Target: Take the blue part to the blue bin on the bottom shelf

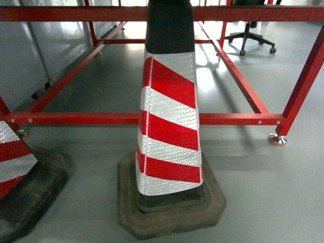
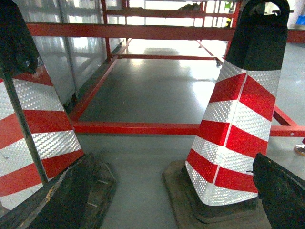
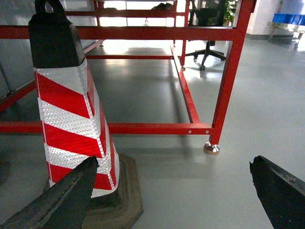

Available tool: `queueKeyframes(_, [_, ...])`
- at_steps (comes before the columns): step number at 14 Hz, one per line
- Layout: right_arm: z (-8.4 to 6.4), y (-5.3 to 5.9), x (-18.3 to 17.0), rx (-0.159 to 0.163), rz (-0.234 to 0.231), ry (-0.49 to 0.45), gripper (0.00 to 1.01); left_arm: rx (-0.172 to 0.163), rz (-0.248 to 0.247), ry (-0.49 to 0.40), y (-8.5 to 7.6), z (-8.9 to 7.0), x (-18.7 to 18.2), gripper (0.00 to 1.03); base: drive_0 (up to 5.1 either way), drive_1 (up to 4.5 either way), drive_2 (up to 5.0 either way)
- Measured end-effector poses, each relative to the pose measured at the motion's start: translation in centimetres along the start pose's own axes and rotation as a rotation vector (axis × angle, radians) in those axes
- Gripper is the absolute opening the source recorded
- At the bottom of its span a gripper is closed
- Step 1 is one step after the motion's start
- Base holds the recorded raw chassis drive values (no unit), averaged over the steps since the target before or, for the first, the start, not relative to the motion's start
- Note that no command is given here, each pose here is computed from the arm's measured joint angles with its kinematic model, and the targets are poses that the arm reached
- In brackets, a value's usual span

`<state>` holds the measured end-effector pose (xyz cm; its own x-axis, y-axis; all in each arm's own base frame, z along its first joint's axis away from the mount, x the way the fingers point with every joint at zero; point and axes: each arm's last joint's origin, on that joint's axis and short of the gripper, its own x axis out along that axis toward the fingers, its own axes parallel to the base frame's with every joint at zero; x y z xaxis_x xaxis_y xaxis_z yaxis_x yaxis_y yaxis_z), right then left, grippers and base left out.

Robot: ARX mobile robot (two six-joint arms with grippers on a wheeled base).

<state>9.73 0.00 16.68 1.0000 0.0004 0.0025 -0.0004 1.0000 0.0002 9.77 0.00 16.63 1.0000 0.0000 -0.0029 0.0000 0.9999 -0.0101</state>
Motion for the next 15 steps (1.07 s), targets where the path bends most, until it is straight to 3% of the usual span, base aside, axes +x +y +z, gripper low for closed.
queueKeyframes(15, [-0.02, 0.00, 0.00, 0.000, 0.000, 0.002, 0.98, 0.000, 0.000, 0.002, 0.00, -0.02, 0.00, 0.98, 0.0, 0.00, 0.0])
